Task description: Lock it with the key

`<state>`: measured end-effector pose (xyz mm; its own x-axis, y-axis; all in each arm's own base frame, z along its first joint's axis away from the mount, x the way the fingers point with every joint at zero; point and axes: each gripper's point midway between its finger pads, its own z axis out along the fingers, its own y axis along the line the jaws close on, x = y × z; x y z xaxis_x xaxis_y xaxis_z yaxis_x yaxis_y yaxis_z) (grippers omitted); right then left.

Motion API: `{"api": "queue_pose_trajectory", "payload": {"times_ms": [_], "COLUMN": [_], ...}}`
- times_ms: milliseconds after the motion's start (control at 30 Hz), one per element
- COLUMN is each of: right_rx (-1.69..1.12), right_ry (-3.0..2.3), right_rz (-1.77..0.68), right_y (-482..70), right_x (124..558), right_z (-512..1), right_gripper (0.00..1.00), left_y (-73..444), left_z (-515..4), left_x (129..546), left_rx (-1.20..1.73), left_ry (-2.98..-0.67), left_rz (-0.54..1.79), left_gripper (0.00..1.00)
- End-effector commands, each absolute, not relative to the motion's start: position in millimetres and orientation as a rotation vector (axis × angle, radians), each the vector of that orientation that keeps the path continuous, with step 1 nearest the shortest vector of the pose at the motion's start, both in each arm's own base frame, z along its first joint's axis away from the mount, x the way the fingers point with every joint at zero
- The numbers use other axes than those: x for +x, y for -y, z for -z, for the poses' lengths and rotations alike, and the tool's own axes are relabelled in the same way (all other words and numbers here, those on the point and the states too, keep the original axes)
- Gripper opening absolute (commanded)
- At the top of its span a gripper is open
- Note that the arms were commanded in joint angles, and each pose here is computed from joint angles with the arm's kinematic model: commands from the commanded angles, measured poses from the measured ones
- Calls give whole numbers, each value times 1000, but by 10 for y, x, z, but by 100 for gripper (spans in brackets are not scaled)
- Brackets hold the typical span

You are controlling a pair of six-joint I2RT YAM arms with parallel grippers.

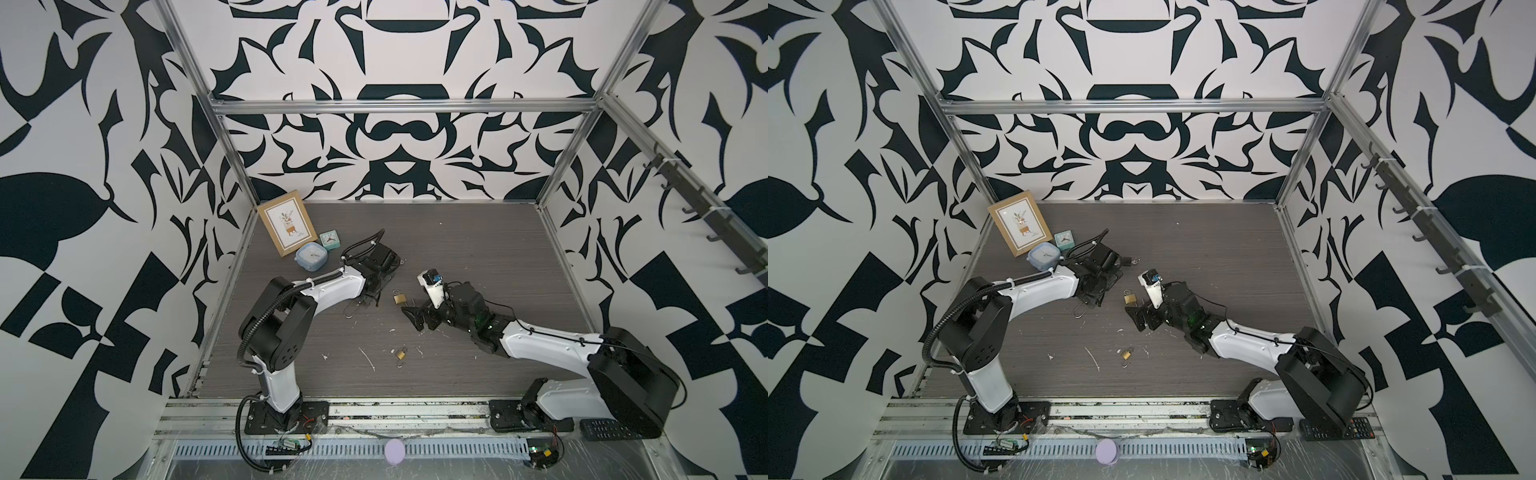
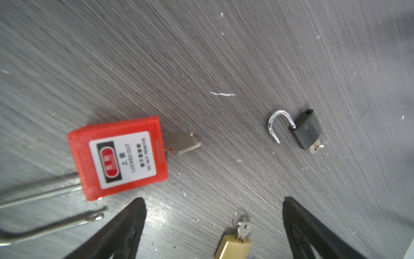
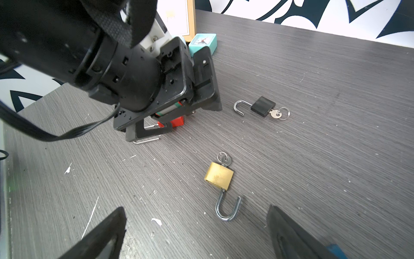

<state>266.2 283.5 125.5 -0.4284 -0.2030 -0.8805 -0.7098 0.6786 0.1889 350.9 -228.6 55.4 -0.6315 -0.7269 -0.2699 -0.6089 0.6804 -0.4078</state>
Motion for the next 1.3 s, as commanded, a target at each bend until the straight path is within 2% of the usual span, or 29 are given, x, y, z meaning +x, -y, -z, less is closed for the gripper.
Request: {"api": "queue_pose_trajectory", "payload": {"times_ms": [0,733,1100,1267], "right_rx": [-702,-723,-729,-728], "right_ry": [-1922,-1923,-1925,-1929], "right_rz": [-691,-723,-729,-732], "right_y": [-2871,-2946,-2953,-2952], "right_x": [2712,2707,2693,2689], "right_z": [-1394,-1407,-1427,-1431], "right_gripper": [99,99,99,99], "left_y": [2112,1627,1584,1620], "left_z": [-476,-388,-304,-290], "left_x": [3441,3567,3718,3751], "left_rx": [-1060,-977,-928,-927], "left_ry": [-2458,-2470,-2546,-2557], "left_rz": [288,67,30,34], "left_gripper": [98,99,100,94]}}
